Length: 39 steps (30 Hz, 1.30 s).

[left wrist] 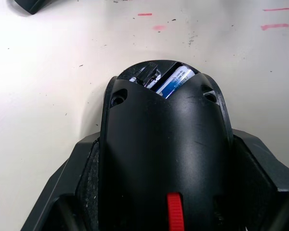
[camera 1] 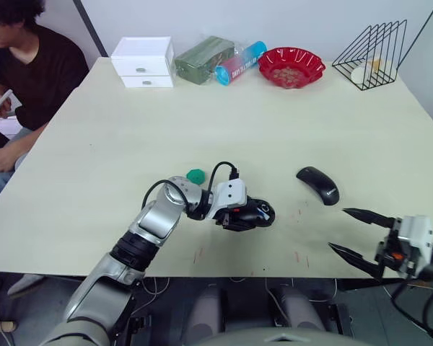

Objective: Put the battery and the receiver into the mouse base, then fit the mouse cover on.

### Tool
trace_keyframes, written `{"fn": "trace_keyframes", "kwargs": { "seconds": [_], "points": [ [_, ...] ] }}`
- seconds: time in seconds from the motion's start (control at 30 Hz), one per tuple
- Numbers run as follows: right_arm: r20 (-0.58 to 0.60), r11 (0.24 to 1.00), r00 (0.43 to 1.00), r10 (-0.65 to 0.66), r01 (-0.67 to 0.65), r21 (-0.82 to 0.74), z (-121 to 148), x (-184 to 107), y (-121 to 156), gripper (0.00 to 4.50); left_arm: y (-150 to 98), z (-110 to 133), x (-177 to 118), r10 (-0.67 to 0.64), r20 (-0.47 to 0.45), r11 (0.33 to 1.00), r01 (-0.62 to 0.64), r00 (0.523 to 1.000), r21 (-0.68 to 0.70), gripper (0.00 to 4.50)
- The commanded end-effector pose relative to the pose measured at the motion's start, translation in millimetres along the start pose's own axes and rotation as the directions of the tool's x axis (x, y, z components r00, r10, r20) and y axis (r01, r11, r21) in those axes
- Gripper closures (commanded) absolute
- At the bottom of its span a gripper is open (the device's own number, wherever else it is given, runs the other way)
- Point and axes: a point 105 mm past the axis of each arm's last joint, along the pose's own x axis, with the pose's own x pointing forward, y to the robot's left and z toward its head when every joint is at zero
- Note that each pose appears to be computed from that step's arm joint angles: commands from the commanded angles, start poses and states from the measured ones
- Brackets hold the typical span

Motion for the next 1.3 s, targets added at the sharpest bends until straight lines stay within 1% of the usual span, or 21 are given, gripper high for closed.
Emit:
{"fn": "trace_keyframes", "kwargs": {
  "seconds": [0.03,0.13,0.23,0.4,0.6,0.67,0.73,1.03,1.3],
  "points": [
    [0.018,1.0,1.0,-0.005,0.005,-0.019,6,-19,-4,0.08,-6,-13,-2,-0.02,-0.055,0.999,0.019,0.998,-0.029,1.59],
    [0.017,1.0,1.0,0.001,-0.001,0.0,6,-28,-5,0.08,-6,-14,-3,-0.02,-0.057,0.999,0.018,0.998,-0.03,1.59],
    [0.037,1.0,0.999,-0.003,0.004,-0.027,9,-32,-9,0.08,-5,-13,-3,-0.019,-0.058,0.999,0.018,0.998,-0.03,1.59],
    [0.07,0.999,0.998,-0.01,0.013,-0.042,12,-34,-13,0.08,-5,-14,-4,-0.023,-0.06,0.999,0.021,0.998,-0.033,1.59],
    [0.075,0.998,0.997,-0.008,0.012,-0.059,12,-33,-15,0.08,-3,-14,-4,-0.016,-0.053,0.999,0.013,0.998,-0.046,1.59],
    [0.083,0.998,0.997,0.001,0.005,-0.066,13,-32,-15,0.0,-2,-12,-5,-0.009,-0.041,0.999,0.007,0.999,-0.051,0.5],
    [0.087,0.998,0.996,0.006,0.0,-0.069,13,-31,-14,0.0,0,-11,-6,0.005,-0.033,0.999,-0.006,0.999,-0.053,0.05],
    [0.103,0.997,0.994,0.022,-0.015,-0.072,14,-28,-11,0.0,1,-7,-13,0.01,0.0,0.999,-0.01,1.0,-0.051,0.05],
    [0.11,0.997,0.993,0.029,-0.021,-0.072,15,-26,-12,0.0,6,13,-28,0.029,0.114,0.999,-0.027,0.993,-0.02,0.05]
  ]
}}
